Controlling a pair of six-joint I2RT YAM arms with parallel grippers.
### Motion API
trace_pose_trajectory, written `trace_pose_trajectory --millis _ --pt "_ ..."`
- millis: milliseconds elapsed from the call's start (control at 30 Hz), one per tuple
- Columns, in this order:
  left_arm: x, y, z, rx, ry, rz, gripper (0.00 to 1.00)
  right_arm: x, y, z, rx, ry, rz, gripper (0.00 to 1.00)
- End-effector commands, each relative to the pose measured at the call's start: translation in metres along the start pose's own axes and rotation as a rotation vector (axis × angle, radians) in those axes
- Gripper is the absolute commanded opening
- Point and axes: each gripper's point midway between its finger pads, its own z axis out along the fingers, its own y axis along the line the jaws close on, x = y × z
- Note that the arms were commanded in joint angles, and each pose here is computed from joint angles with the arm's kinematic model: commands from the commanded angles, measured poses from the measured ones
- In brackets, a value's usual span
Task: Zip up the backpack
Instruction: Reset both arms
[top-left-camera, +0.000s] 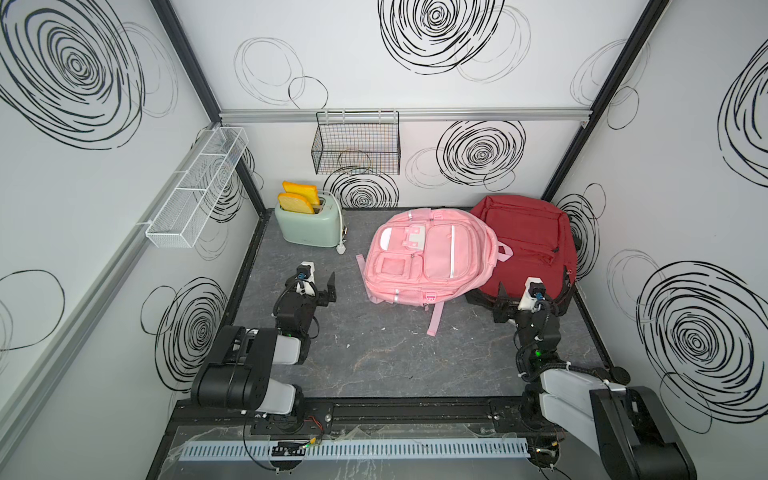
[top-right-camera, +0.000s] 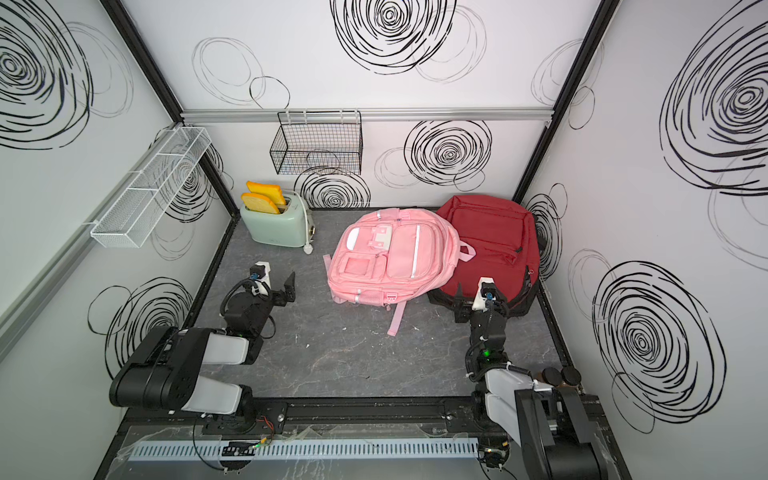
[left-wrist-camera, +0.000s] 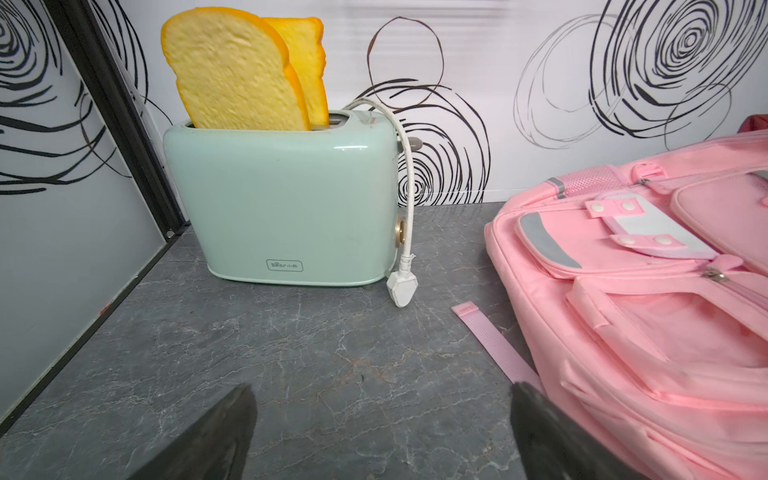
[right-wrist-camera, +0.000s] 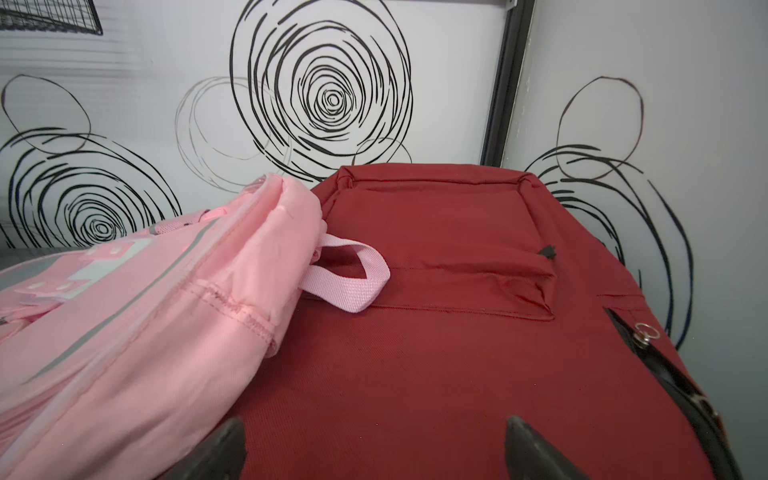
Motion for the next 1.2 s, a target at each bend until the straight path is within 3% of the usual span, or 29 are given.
trace_pose_trajectory --millis 0,200,300,433,1167 --pt "-0.016 0.001 0.003 -0.014 -0.054 0.016 0.98 -0.031 -0.001 0.012 0.013 -0.112 -0.023 0.99" --pt "-0.016 0.001 0.002 -0.02 -0.055 0.017 0.98 -0.011 -0.004 0.036 0.006 -0.092 -0.006 0.99" --pt "-0.015 0.001 0.002 -0.022 -0.054 0.017 0.98 -0.001 -0.004 0.049 0.011 0.0 -0.011 0.99" --pt "-0.016 0.001 0.002 -0.02 -0.057 0.017 0.98 0.002 -0.004 0.056 0.004 0.025 -0.005 0.99" --pt "-0.016 0.002 0.003 -0.02 -0.055 0.014 0.98 0.001 -0.004 0.057 -0.016 0.02 0.004 0.99"
